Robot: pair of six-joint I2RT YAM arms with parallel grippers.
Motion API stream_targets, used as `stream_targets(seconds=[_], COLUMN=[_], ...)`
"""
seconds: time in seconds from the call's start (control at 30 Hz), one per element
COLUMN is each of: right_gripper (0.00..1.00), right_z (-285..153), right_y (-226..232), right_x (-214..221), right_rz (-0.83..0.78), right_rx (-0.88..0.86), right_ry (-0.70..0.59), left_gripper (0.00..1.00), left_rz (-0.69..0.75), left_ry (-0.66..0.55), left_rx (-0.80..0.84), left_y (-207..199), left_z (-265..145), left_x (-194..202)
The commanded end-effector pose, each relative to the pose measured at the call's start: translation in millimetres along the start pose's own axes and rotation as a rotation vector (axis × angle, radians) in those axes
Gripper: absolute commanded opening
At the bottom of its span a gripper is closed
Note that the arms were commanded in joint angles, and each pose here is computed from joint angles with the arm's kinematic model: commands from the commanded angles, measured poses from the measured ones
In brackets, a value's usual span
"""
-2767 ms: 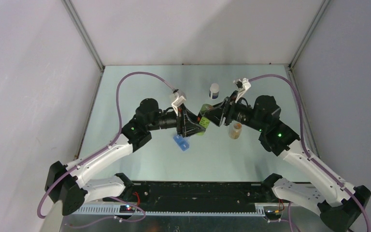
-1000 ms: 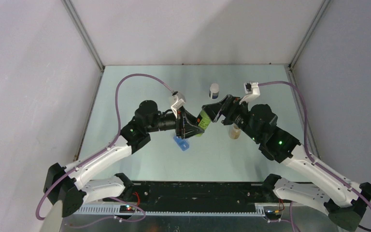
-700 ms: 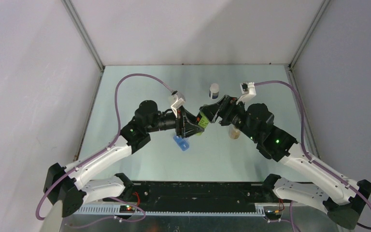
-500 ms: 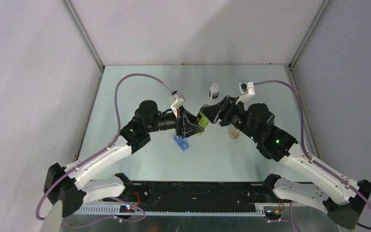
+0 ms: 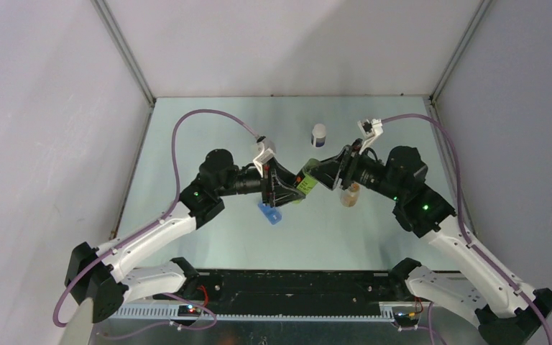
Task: Sort the pills into containers
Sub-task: Unscrew the lid of the pill bottle.
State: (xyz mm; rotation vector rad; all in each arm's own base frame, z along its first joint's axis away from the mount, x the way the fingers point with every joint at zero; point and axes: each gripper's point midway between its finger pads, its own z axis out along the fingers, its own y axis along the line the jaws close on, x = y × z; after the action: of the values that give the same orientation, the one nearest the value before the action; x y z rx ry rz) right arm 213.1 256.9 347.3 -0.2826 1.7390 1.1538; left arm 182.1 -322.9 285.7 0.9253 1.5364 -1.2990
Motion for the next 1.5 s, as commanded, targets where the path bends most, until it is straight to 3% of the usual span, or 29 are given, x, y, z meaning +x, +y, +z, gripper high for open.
stream_targets(seconds=[0.0, 0.17, 0.33, 0.37, 0.47, 0.53, 0.77, 0.93, 1.2, 1.33, 1.47], right_gripper=[0.50, 0.49, 0.47, 0.50, 0.94, 0.99, 0.99, 0.92, 0.56, 0.47, 0.45], right_z=[-25, -35, -34, -33, -22, -15, 5, 14, 12, 8, 1], right_y=[28, 44, 47, 48, 28, 10, -19, -12, -8, 4, 20], right_x=[-22, -15, -17, -20, -35, -41, -20, -7, -11, -15, -14], right_rz=[-0.216, -0.325, -0.312, -0.308, -0.187, -0.103, 0.100, 0.157, 0.187, 0.118, -0.035], right_rx=[-0.234, -0.357, -0.377, -0.374, -0.223, -0.109, 0.128, 0.159, 0.153, 0.087, -0.043], right_ry=[-0.027, 0.002, -0.001, -0.016, -0.083, -0.129, -0.135, -0.132, -0.156, -0.154, -0.113], left_gripper=[0.00, 0.00, 0.00, 0.00, 0.00, 0.00, 0.00, 0.00, 0.00, 0.00, 0.00], left_rz=[0.060, 0.059, 0.060, 0.056, 0.057, 0.058, 0.051, 0.039, 0.028, 0.021, 0.021], left_ry=[-0.006, 0.012, 0.007, 0.006, -0.006, -0.015, -0.049, -0.070, -0.083, -0.072, -0.056], left_rx=[0.132, 0.181, 0.193, 0.193, 0.184, 0.166, 0.077, 0.014, -0.027, -0.009, 0.030], left_y=[-26, -31, -33, -33, -32, -29, -14, -4, 2, 0, -7], left_z=[-7, -6, -6, -6, -5, -4, -2, -1, -1, 0, -1], left_x=[-5, -1, 0, 0, -3, -5, -12, -16, -19, -16, -13])
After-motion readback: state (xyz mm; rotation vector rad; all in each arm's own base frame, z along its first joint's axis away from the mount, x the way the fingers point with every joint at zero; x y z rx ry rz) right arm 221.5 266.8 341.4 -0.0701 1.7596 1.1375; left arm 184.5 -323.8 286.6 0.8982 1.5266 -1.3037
